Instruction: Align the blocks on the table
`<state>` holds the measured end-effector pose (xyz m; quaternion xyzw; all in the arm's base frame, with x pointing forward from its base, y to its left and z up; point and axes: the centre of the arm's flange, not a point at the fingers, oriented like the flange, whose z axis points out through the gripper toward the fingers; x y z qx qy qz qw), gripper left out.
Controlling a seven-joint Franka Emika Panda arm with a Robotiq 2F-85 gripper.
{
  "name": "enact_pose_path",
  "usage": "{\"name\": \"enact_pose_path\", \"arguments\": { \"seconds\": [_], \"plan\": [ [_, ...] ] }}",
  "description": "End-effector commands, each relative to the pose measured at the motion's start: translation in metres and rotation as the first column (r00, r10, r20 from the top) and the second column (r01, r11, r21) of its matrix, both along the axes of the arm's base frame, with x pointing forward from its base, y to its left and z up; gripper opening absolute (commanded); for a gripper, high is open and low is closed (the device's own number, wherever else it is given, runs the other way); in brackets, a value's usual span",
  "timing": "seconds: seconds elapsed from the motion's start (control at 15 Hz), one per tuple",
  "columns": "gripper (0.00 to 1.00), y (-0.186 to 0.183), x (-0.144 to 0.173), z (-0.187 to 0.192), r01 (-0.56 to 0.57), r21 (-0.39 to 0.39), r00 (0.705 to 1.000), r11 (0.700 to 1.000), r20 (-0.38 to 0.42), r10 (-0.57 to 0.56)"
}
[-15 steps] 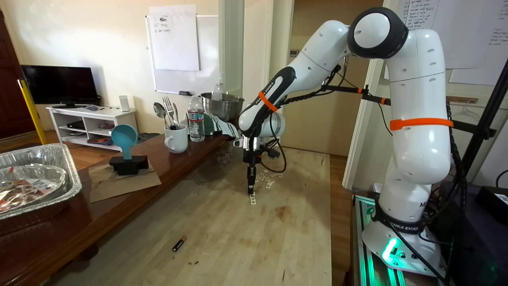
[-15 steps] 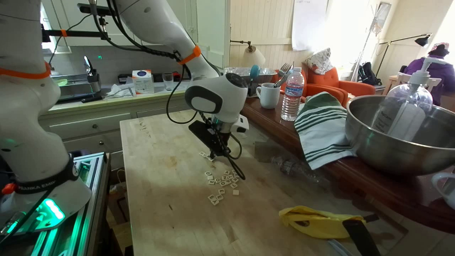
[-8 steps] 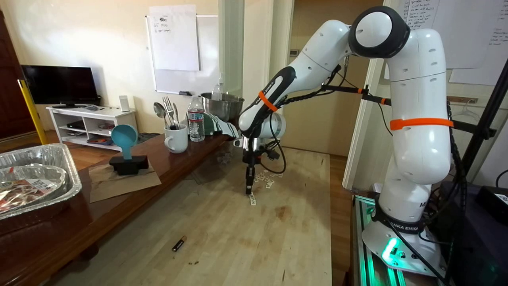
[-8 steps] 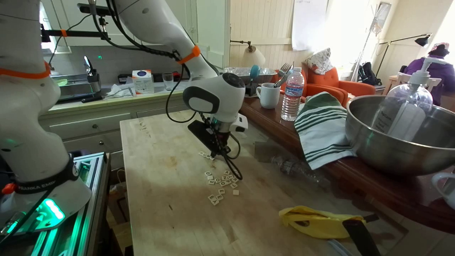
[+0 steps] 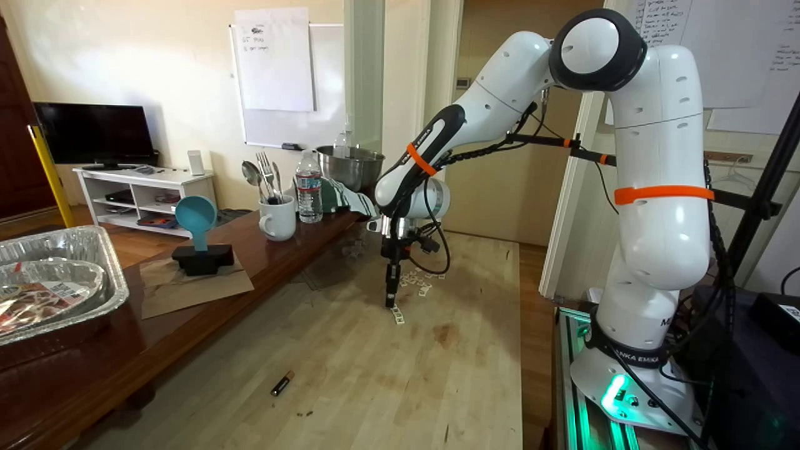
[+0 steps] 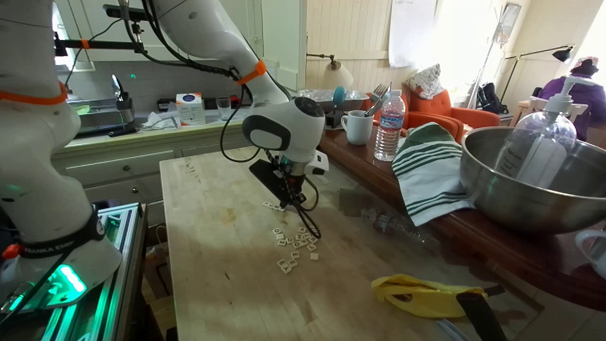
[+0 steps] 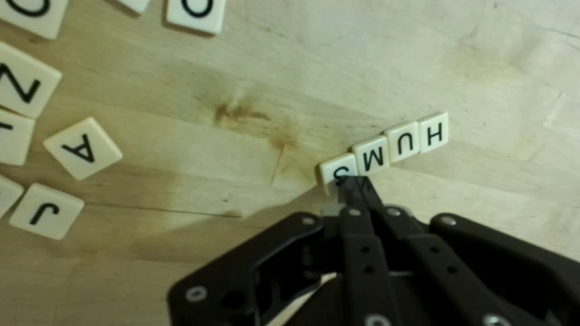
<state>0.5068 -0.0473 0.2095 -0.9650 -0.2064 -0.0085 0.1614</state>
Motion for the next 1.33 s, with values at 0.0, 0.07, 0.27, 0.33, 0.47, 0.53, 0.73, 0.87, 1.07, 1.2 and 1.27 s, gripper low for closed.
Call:
{"name": "enact_pose_path", "arguments": {
  "seconds": [0.0,0.07,0.27,0.33,0.47,0.53,0.73,0.87,1.07,1.2,1.27],
  "plan": [
    [0.0,0.002,-0.01,0.001,-0.001,-0.013,1.0,1.0,0.027,0.001],
    [0.0,0.002,-0.01,0.002,0.003,-0.011,1.0,1.0,0.028,-0.003],
    [0.0,-0.001,-0.01,0.007,0.01,-0.012,0.999,1.0,0.039,-0.009],
    [0.0,-0.002,-0.01,0.009,0.012,-0.012,0.999,1.0,0.044,-0.011],
    [0.0,-0.003,-0.009,0.013,0.012,-0.011,0.999,1.0,0.051,-0.011],
    [0.0,-0.003,-0.009,0.015,0.011,-0.01,0.999,1.0,0.054,-0.01],
    [0.0,-0.002,-0.012,0.023,-0.014,-0.019,0.998,1.0,0.054,0.015],
    [0.0,-0.001,-0.017,0.026,-0.047,-0.032,0.998,0.998,0.046,0.048],
    [0.0,0.005,-0.024,0.026,-0.119,-0.069,0.992,0.99,0.04,0.122],
    [0.11,0.012,-0.031,0.025,-0.187,-0.08,0.981,0.979,0.029,0.19],
    [0.21,0.016,-0.033,0.024,-0.213,-0.082,0.976,0.974,0.028,0.216]
  ]
}}
